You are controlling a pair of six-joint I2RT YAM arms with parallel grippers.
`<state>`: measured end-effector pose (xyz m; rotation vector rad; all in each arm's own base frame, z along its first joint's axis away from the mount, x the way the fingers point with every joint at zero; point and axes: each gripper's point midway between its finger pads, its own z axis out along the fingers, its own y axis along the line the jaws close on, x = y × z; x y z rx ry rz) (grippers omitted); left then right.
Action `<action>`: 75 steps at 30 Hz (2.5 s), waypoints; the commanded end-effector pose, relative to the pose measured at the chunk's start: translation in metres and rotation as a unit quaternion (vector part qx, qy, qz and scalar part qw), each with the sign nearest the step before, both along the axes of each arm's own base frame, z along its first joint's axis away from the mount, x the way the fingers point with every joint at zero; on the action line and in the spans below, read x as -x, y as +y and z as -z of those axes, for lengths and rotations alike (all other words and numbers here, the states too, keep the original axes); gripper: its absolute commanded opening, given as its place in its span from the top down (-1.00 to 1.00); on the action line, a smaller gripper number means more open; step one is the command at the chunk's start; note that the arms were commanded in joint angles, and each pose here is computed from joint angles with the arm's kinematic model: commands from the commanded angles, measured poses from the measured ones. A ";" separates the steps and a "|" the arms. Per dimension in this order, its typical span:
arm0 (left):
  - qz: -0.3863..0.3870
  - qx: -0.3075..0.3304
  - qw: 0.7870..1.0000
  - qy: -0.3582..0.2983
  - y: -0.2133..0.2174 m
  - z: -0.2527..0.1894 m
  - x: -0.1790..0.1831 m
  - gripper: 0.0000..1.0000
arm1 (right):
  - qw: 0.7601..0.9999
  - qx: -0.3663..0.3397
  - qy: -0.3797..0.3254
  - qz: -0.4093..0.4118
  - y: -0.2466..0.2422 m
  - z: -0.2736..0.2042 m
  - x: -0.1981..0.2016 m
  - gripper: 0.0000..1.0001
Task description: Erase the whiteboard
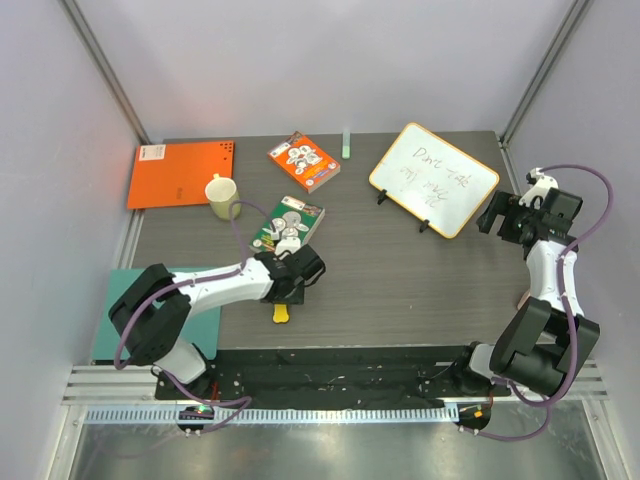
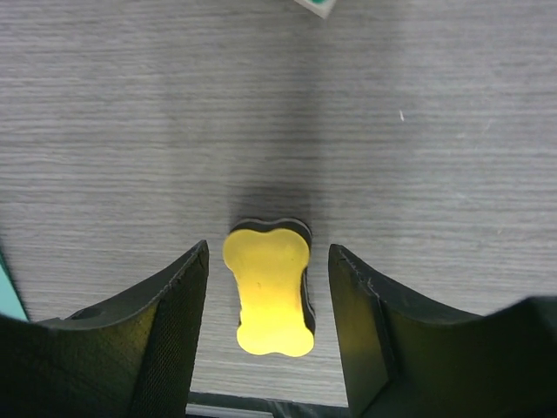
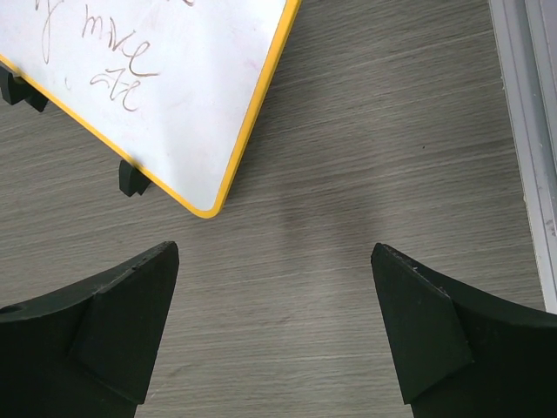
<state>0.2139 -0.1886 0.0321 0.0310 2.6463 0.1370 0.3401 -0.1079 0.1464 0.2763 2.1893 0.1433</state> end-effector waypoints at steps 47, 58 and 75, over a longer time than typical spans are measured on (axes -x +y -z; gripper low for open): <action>-0.014 -0.029 0.999 0.001 0.012 0.029 0.021 0.99 | 1.000 0.001 0.003 -0.010 -0.007 0.009 -0.004 -0.95; 0.050 0.057 0.995 -0.060 -0.003 -0.011 0.012 0.81 | 1.000 -0.010 0.007 -0.021 -0.004 0.012 -0.005 -0.96; 0.127 0.112 0.979 -0.115 -0.058 -0.075 -0.037 1.00 | 0.997 -0.020 -0.018 -0.071 0.002 -0.003 -0.012 -0.96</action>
